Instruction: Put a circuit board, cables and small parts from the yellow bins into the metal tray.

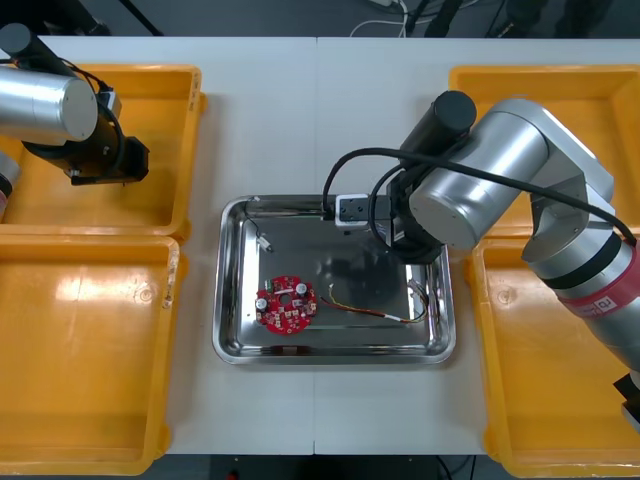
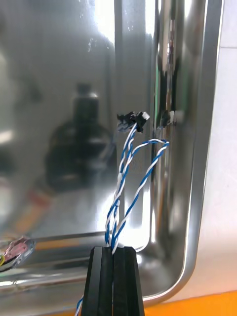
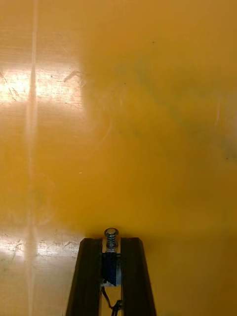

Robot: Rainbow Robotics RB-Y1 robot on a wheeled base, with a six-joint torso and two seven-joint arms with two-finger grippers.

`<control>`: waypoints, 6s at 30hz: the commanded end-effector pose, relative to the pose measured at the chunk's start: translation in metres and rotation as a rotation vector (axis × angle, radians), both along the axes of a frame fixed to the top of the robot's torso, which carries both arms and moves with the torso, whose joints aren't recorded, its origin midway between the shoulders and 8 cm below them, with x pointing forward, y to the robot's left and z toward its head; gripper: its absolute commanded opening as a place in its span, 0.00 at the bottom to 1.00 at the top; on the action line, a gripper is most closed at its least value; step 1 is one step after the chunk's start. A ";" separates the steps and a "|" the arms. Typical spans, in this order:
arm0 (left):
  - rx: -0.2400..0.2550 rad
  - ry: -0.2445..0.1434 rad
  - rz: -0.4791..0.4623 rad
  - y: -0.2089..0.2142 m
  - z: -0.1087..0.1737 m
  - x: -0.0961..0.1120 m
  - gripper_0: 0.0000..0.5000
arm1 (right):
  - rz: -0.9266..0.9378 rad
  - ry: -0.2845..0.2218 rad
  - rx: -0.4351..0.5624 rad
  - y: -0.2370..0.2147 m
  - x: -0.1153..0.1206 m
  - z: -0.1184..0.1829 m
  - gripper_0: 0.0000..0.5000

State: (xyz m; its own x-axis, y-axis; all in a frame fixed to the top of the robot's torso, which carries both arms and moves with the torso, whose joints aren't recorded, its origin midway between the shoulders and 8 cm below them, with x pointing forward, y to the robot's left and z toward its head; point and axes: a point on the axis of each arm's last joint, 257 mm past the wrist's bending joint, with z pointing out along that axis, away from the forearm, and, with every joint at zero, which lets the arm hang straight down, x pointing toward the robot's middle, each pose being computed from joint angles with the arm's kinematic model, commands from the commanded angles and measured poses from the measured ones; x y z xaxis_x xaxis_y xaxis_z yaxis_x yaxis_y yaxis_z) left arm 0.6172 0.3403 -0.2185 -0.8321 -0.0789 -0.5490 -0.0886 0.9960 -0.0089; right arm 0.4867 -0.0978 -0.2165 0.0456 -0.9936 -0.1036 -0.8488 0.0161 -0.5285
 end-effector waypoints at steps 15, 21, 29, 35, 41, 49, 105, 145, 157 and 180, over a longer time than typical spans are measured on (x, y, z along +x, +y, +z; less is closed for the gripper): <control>0.046 -0.004 -0.116 -0.024 0.044 0.001 0.00 | 0.055 -0.047 -0.052 0.003 0.003 -0.015 0.44; 0.092 0.027 -0.115 -0.022 0.066 -0.014 0.00 | 0.053 -0.053 -0.061 0.001 0.004 -0.015 1.00; 0.147 0.063 -0.120 -0.027 0.092 -0.038 0.00 | 0.033 -0.058 -0.059 -0.003 0.007 -0.012 1.00; 0.145 0.065 -0.113 -0.050 0.108 -0.054 0.00 | -0.013 -0.032 -0.048 -0.013 0.007 -0.003 1.00; 0.088 0.061 -0.096 -0.084 0.114 -0.067 0.00 | -0.118 0.032 -0.033 -0.024 0.000 0.022 1.00; 0.057 0.045 -0.085 -0.126 0.113 -0.078 0.00 | -0.278 0.112 0.060 -0.034 -0.012 0.060 1.00; -0.113 0.016 -0.139 -0.280 -0.030 -0.117 0.00 | -1.347 0.194 0.593 -0.271 -0.060 0.096 1.00; -0.121 0.008 -0.124 -0.265 0.024 -0.121 1.00 | -1.480 0.111 0.671 -0.306 -0.074 0.042 1.00; -0.135 0.045 -0.085 -0.195 0.076 -0.131 1.00 | -1.545 0.138 0.750 -0.311 -0.072 0.032 1.00; -0.025 0.029 -0.044 -0.038 0.115 -0.156 1.00 | -1.537 0.187 0.825 -0.298 -0.071 0.033 1.00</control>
State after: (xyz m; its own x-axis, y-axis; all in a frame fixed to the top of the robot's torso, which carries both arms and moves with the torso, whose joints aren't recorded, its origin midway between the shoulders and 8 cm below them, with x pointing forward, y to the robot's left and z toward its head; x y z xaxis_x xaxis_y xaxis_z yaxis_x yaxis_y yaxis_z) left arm 0.4696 0.2710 -0.1132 -0.8620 -0.0945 -0.4980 -0.0578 0.9944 -0.0886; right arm 0.4155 -0.3919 -0.1901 -0.8816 0.1745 -0.4386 0.1401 0.9840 0.1099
